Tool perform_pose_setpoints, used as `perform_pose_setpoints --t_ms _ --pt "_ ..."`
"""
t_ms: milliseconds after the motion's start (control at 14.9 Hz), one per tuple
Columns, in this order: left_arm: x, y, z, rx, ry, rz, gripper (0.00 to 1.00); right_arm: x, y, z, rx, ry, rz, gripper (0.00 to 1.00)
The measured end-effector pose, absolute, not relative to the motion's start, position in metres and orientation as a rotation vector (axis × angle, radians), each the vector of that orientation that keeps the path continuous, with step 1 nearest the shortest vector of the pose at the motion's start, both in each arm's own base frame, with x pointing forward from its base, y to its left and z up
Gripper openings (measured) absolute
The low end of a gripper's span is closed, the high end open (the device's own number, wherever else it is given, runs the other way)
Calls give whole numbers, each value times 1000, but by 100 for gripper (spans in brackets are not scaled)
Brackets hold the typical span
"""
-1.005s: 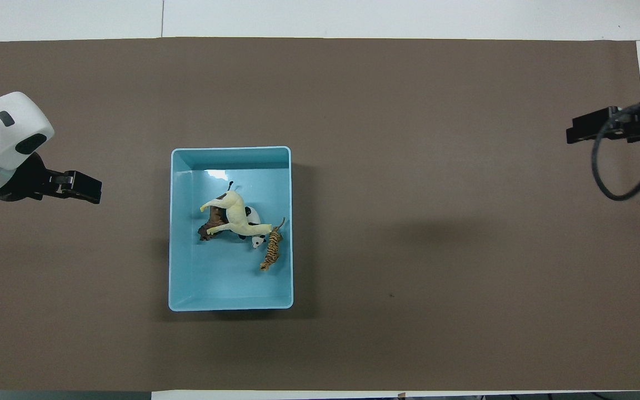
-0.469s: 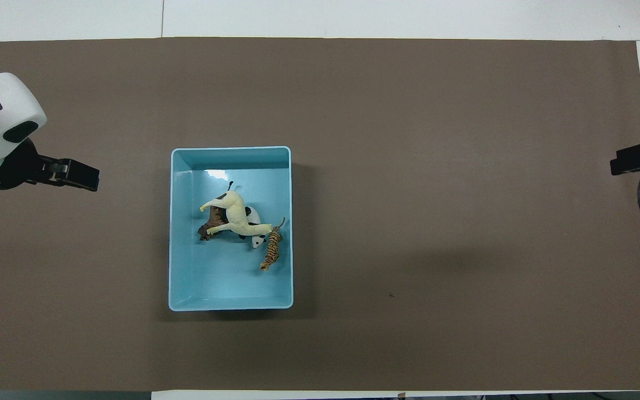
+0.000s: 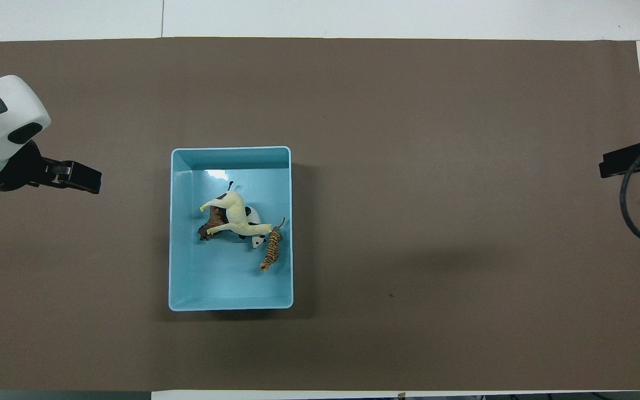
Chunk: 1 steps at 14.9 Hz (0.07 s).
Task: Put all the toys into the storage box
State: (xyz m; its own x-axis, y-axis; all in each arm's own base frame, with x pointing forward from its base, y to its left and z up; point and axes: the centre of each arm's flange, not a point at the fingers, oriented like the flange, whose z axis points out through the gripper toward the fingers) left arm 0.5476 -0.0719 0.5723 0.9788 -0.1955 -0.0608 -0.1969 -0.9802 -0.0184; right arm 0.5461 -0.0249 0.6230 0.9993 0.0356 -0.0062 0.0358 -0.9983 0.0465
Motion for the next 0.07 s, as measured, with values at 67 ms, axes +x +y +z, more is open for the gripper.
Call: perform_pose_setpoints --t_ms 67 --pt "548 -71 572 -3101 306 92 100 546 -25 623 3095 55 -10 100"
